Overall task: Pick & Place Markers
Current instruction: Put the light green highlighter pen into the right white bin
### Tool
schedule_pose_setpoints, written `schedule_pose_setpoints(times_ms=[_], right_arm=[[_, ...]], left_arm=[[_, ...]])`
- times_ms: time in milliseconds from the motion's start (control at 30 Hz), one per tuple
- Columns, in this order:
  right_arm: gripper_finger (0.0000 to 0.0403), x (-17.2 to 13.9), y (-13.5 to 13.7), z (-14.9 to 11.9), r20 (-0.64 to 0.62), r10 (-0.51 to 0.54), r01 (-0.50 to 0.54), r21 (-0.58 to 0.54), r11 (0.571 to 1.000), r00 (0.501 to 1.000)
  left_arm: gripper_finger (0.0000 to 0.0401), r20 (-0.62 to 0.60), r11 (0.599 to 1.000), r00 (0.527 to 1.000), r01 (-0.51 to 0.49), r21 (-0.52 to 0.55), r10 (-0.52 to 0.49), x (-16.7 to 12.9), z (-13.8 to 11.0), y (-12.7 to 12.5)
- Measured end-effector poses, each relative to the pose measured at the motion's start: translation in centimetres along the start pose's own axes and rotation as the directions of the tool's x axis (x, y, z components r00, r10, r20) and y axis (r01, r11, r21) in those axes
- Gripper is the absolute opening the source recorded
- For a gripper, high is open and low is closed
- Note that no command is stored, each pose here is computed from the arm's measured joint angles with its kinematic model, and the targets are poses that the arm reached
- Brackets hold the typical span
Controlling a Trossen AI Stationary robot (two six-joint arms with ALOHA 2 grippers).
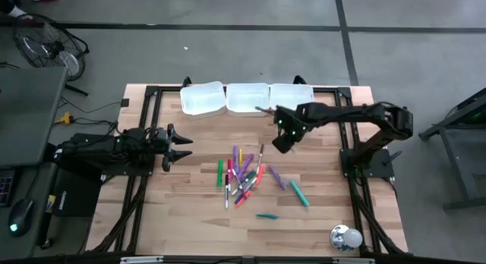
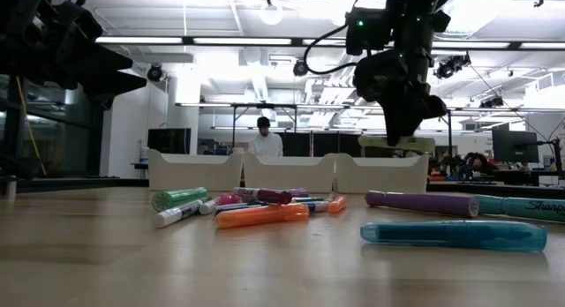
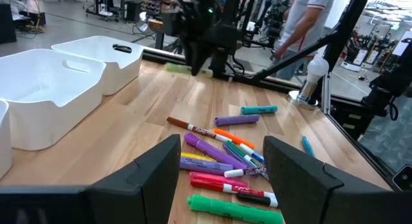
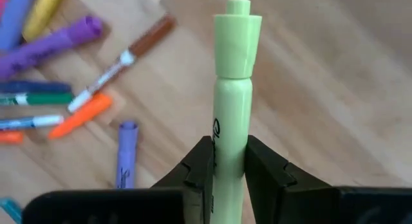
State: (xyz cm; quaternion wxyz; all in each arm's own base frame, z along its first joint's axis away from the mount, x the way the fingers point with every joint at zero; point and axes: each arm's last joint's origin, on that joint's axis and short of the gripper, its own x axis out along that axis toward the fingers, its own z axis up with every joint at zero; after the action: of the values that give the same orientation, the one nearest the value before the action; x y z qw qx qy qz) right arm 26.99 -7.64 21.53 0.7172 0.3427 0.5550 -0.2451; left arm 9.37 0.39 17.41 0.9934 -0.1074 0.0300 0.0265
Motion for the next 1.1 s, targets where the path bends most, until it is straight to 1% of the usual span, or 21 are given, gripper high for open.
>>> schedule_pose_setpoints(times_ms=[233,367,500,600,733,867,967,1100], right_arm=[[0.0056,-1.9,-2.6,2.2,0.062,-0.005,0.007,-0.036,0.999,0.998],[0.0056,-3.5,-3.7,3.8,0.119,-0.041,0.054,-0.110,0.992,0.992],[0.0056,-4.3,-5.2,5.2,0.123,-0.090,0.112,-0.191,0.975,0.988],[0.0056,-4.6,-6.4,6.1,0.121,-0.142,0.168,-0.248,0.954,0.982],[0.0056,-5.0,-7.9,7.5,0.133,-0.203,0.234,-0.293,0.927,0.970],[0.0056,-5.0,-8.9,8.8,0.133,-0.240,0.272,-0.349,0.897,0.962],[0.0056,-4.3,-9.2,9.8,0.112,-0.284,0.305,-0.398,0.865,0.952],[0.0062,-2.6,-9.4,11.1,0.048,-0.351,0.328,-0.490,0.808,0.935]], left_arm=[[0.0220,0.000,1.000,1.000,0.000,0.000,0.000,0.0,0.0,0.0],[0.0220,0.000,1.000,1.000,0.000,0.000,0.000,0.0,0.0,0.0],[0.0220,0.000,1.000,1.000,0.000,0.000,0.000,0.0,0.0,0.0],[0.0220,0.000,1.000,1.000,0.000,0.000,0.000,0.0,0.0,0.0],[0.0220,0.000,1.000,1.000,0.000,0.000,0.000,0.0,0.0,0.0],[0.0220,0.000,1.000,1.000,0.000,0.000,0.000,0.0,0.0,0.0],[0.0220,0.000,1.000,1.000,0.000,0.000,0.000,0.0,0.0,0.0],[0.0220,0.000,1.000,1.000,0.000,0.000,0.000,0.0,0.0,0.0]])
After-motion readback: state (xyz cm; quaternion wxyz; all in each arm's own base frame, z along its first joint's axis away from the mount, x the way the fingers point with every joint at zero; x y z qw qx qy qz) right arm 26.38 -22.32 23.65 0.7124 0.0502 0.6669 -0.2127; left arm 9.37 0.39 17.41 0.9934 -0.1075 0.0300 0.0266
